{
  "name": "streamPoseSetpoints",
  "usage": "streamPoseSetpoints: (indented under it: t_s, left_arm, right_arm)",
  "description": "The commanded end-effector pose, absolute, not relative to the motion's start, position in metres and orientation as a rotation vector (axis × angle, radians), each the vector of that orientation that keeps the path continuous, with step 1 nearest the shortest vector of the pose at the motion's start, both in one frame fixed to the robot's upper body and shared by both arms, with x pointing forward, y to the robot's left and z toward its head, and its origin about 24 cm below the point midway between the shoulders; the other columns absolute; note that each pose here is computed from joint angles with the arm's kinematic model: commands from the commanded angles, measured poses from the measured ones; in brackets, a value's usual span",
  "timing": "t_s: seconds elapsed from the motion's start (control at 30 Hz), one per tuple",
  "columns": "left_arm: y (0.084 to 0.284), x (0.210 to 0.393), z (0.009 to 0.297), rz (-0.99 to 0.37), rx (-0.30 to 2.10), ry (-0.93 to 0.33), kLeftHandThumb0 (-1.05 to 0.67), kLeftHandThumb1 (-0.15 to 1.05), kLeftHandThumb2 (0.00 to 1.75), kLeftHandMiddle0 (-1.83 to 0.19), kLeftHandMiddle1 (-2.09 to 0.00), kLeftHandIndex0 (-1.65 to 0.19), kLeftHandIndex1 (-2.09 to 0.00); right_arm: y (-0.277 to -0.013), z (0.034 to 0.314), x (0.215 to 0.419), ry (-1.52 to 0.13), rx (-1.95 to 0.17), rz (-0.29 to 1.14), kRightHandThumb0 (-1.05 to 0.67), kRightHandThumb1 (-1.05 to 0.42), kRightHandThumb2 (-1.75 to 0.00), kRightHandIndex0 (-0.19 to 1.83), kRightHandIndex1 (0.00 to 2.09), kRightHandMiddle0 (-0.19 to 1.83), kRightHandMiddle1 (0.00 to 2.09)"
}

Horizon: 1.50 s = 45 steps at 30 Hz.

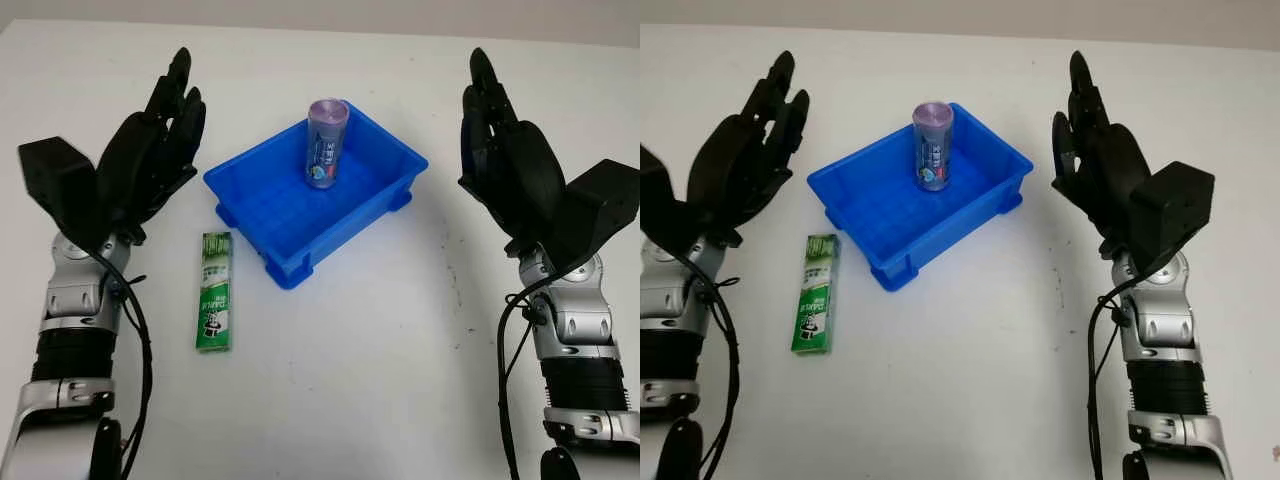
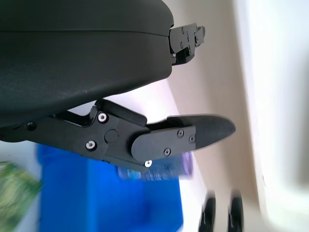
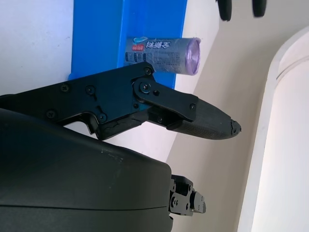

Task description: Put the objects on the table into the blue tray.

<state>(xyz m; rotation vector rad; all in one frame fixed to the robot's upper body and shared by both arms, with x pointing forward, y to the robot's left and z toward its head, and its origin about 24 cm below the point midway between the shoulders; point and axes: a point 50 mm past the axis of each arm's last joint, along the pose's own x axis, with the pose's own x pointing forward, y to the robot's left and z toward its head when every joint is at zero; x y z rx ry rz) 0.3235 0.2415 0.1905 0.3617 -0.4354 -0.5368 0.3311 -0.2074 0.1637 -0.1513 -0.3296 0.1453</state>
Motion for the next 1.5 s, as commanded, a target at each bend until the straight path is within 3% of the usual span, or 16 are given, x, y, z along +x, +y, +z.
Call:
streamPoseSetpoints:
  t_s: [0.0,0.07,0.17,0.37,0.57,0.9,0.97,1.03,1.1,1.47]
  left_arm:
    - [0.248,0.311,0.203,-0.592,0.448,-0.457,-0.69,1.05,0.39,0.05,-0.07,0.03,-0.08]
    - [0.249,0.299,0.209,-0.647,0.482,-0.435,-0.68,1.03,0.18,0.02,-0.06,-0.02,-0.08]
    - [0.249,0.282,0.218,-0.717,0.622,-0.387,-0.63,0.95,0.06,0.01,-0.06,-0.01,-0.06]
    - [0.240,0.260,0.233,-0.835,0.940,-0.350,-0.54,0.85,0.03,0.07,-0.03,0.05,-0.03]
    - [0.227,0.243,0.246,-0.932,1.263,-0.375,-0.59,0.86,0.05,0.11,-0.04,0.07,-0.05]
    - [0.211,0.228,0.250,-1.025,1.602,-0.472,-0.46,0.78,0.04,-0.07,-0.09,-0.11,-0.10]
    - [0.209,0.225,0.249,-1.019,1.661,-0.524,-0.43,0.82,0.06,-0.11,-0.08,-0.14,-0.10]
    - [0.208,0.223,0.247,-1.015,1.725,-0.595,-0.26,0.95,0.08,-0.17,-0.08,-0.21,-0.10]
    - [0.208,0.221,0.245,-1.026,1.805,-0.636,-0.20,0.98,0.08,-0.18,-0.07,-0.23,-0.10]
    - [0.212,0.215,0.244,-1.076,1.967,-0.779,-0.29,1.04,0.11,-0.24,-0.06,-0.25,-0.08]
  right_arm:
    - [-0.207,0.166,0.330,-0.344,-0.151,0.146,-0.66,-1.05,-0.78,-0.19,0.00,-0.19,0.00]
    - [-0.206,0.165,0.331,-0.334,-0.137,0.149,-0.66,-1.05,-0.79,-0.19,0.00,-0.19,0.00]
    - [-0.206,0.165,0.332,-0.322,-0.120,0.151,-0.67,-1.05,-0.78,-0.19,0.00,-0.19,0.00]
    - [-0.206,0.167,0.333,-0.313,-0.087,0.146,-0.67,-1.05,-0.76,-0.19,0.00,-0.19,0.00]
    - [-0.207,0.167,0.334,-0.306,-0.040,0.137,-0.67,-1.05,-0.74,-0.19,0.00,-0.19,0.00]
    - [-0.204,0.166,0.339,-0.298,0.018,0.135,-0.66,-1.05,-0.75,-0.19,0.00,-0.19,0.00]
    - [-0.204,0.165,0.340,-0.295,0.026,0.134,-0.66,-1.05,-0.75,-0.19,0.00,-0.19,0.00]
    - [-0.204,0.165,0.340,-0.291,0.031,0.132,-0.66,-1.05,-0.74,-0.19,0.00,-0.19,0.00]
    - [-0.205,0.164,0.340,-0.290,0.035,0.126,-0.67,-1.05,-0.74,-0.19,0.00,-0.19,0.00]
    - [-0.204,0.162,0.346,-0.271,0.012,0.145,-0.69,-1.05,-0.74,-0.19,0.00,-0.19,0.00]
